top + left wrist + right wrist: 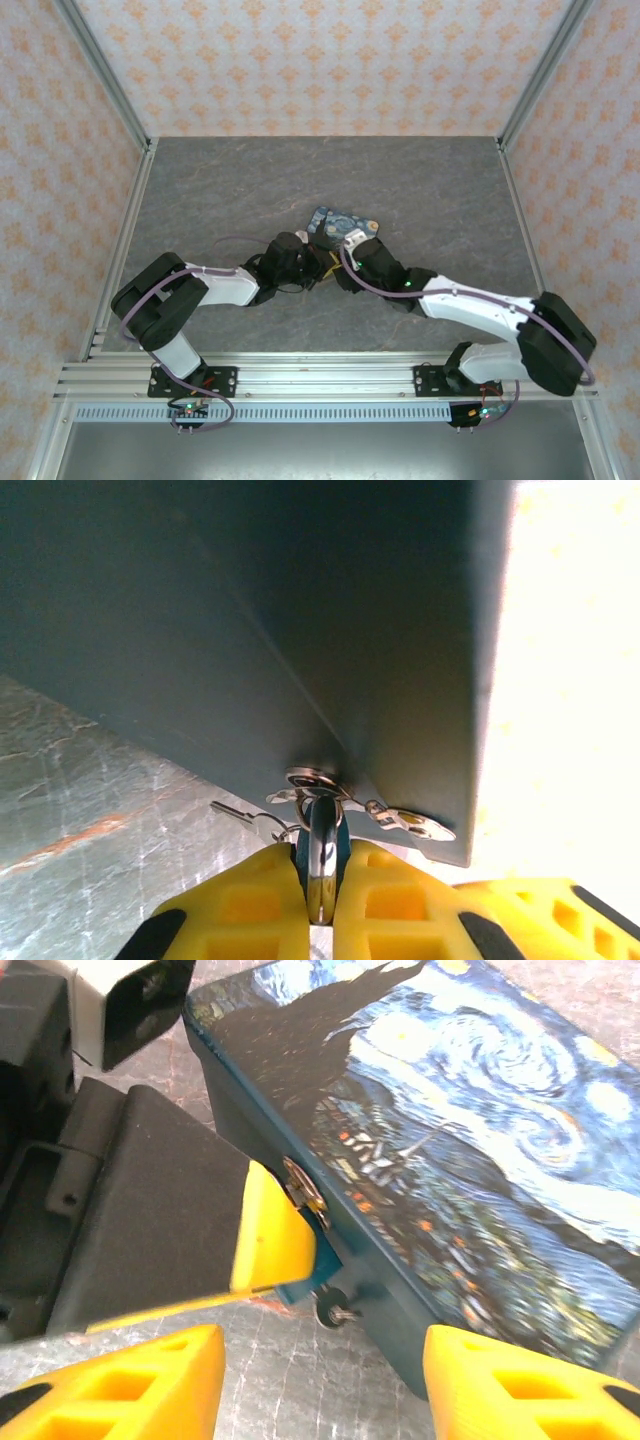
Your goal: Unlock a padlock with a key
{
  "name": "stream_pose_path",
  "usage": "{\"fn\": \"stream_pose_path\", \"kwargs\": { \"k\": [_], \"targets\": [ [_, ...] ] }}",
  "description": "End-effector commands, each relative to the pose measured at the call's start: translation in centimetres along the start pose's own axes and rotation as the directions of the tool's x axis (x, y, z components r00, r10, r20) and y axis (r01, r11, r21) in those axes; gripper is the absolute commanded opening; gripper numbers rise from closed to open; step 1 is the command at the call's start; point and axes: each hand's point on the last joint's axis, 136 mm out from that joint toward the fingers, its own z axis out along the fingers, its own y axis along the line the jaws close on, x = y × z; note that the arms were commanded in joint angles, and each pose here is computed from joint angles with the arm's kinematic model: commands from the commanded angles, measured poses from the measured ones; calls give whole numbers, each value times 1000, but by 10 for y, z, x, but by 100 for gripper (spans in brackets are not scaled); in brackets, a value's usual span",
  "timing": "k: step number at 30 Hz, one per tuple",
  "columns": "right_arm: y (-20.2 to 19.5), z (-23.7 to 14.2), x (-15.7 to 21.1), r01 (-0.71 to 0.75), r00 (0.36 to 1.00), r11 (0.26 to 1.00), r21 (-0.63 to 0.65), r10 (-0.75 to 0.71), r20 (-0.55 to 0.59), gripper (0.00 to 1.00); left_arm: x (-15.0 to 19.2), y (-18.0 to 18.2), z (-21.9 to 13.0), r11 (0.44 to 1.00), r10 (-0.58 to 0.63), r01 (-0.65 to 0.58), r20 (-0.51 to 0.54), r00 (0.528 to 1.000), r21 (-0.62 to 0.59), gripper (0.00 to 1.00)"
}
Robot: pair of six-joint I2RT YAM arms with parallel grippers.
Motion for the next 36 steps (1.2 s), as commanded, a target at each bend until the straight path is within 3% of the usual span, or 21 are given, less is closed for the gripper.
{"fn": "stream_pose_path", "kwargs": {
  "k": [1, 7, 14, 18, 22, 31, 36],
  "targets": [
    [-4, -13, 1, -162, 985, 986, -43, 164, 53, 57, -3, -19, -5, 998, 54, -55, 20, 998, 32, 15],
    [-5, -18, 9, -395, 913, 911, -118, 403, 53, 60, -2, -8, -5, 997, 80, -80, 17, 997, -3, 26],
    [-5, -17, 11, -587, 792, 786, -192, 607, 64, 72, -1, 7, -13, 993, 108, -107, 25, 994, -56, 54],
    [1, -17, 11, -641, 744, 731, -234, 666, 40, 73, -4, 9, -22, 987, 137, -133, 49, 989, -86, 71],
    [7, -17, 12, -674, 713, 689, -267, 701, 11, 74, -9, 10, -34, 977, 176, -165, 73, 982, -134, 81],
    [16, 8, 10, -694, 703, 672, -259, 710, -40, 75, -41, 9, -67, 956, 218, -174, 178, 959, -236, 100],
    [11, 23, 4, -675, 728, 704, -218, 685, -43, 75, -48, 0, -75, 945, 252, -196, 203, 946, -261, 100]
  ]
}}
